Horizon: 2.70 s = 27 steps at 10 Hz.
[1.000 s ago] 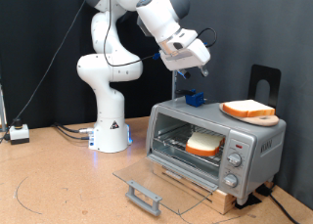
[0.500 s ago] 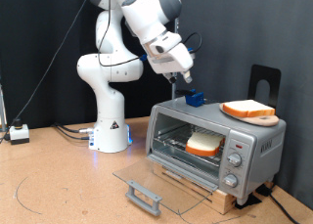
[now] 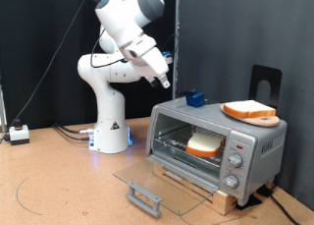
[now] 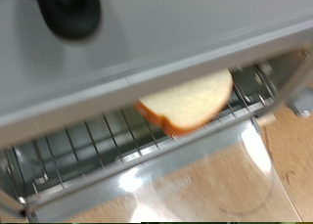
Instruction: Make a piece of toast with the oven
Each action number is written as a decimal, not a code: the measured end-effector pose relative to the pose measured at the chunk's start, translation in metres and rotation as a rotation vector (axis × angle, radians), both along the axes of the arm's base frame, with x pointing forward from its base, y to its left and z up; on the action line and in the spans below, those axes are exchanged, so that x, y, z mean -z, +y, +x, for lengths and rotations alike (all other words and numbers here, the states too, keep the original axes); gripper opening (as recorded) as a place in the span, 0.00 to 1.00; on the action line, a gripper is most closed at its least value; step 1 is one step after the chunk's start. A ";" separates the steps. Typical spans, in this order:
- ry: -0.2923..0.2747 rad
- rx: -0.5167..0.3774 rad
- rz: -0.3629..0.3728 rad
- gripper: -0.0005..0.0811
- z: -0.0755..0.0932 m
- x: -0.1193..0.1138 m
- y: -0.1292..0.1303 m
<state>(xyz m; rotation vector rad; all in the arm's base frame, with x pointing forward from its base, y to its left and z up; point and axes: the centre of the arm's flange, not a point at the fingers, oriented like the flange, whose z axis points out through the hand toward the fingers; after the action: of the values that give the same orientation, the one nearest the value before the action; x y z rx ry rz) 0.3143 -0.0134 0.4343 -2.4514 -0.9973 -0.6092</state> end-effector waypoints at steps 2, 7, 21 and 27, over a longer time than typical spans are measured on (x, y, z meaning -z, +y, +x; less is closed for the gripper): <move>-0.011 0.010 -0.011 1.00 0.002 0.004 -0.029; 0.045 0.101 -0.020 1.00 0.014 0.018 -0.061; 0.869 0.921 0.091 1.00 0.045 0.103 -0.141; 1.069 0.869 0.176 1.00 0.049 0.135 -0.159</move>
<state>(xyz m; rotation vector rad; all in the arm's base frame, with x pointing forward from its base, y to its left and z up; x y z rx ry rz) 0.3635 -0.1729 0.2990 -2.3953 0.5231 0.3994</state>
